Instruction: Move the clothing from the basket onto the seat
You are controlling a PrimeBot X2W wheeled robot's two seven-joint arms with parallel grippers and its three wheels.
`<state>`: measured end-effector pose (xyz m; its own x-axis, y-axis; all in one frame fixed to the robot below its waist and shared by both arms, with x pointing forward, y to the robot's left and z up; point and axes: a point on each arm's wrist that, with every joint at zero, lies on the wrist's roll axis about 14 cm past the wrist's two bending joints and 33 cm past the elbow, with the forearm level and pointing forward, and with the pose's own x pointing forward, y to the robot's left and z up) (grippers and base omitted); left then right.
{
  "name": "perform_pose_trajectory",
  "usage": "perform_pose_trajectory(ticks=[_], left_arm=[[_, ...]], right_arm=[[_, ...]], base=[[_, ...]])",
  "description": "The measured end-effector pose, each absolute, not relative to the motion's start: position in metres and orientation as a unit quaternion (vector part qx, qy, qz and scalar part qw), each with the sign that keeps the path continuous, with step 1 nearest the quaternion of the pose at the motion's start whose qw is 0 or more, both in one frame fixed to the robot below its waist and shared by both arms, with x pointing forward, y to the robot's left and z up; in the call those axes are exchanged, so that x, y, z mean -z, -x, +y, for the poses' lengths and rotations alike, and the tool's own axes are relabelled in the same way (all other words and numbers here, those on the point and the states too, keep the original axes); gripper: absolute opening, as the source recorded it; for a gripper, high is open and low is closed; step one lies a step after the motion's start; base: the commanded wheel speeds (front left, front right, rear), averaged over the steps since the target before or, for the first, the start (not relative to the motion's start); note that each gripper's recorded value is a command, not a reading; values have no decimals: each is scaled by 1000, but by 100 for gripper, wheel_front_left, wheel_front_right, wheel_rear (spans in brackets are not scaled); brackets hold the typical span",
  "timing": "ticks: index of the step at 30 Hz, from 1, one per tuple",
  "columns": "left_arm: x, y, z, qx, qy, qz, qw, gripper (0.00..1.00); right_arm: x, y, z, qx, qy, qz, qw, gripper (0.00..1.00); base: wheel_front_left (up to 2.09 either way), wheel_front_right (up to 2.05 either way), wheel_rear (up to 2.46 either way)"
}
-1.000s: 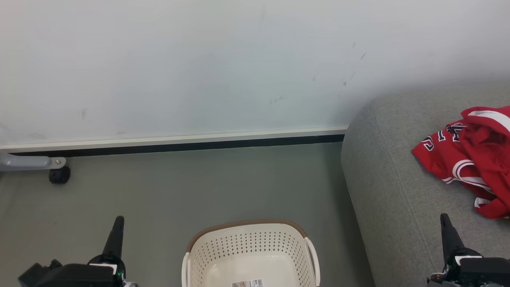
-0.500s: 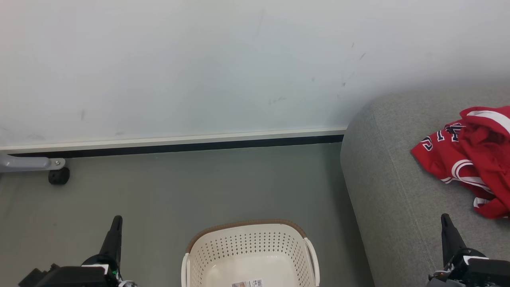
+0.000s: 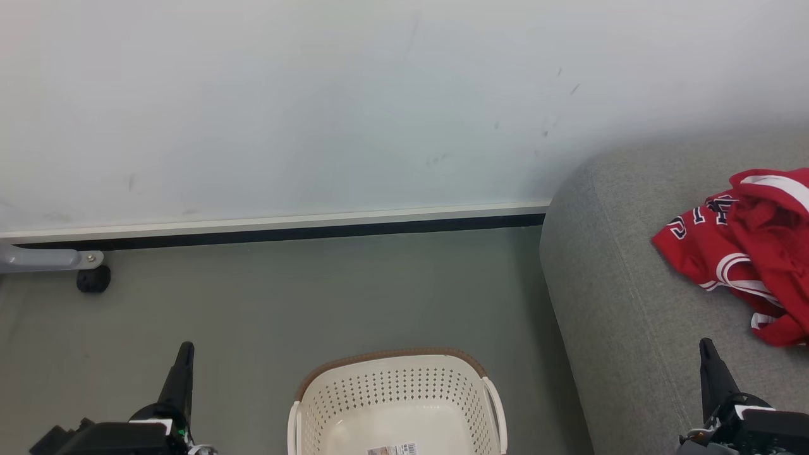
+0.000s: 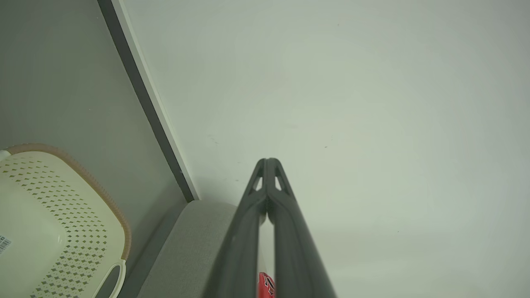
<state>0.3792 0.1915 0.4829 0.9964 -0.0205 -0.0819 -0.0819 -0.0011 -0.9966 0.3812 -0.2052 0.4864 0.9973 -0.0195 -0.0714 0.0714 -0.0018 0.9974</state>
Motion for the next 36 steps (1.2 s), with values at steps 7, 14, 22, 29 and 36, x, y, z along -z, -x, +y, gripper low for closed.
perform_pose_trajectory(ticks=[7,14,22,29,36], left_arm=[[-483,-379,191,-22,707,36,706,0],[-483,-379,191,-22,707,36,706,0],[-483,-379,191,-22,707,36,706,0],[-484,-379,191,-19,707,34,706,0],[-484,-379,191,-19,707,34,706,0]], right_arm=[[-486,-381,-205,32,-707,18,706,0],[-486,-381,-205,32,-707,18,706,0],[-487,-381,-205,32,-707,18,706,0],[-487,-381,-205,32,-707,18,706,0],[-487,-381,-205,32,-707,18,706,0]], base=[[0,0,0],[0,0,0],[0,0,0],[0,0,0],[0,0,0]])
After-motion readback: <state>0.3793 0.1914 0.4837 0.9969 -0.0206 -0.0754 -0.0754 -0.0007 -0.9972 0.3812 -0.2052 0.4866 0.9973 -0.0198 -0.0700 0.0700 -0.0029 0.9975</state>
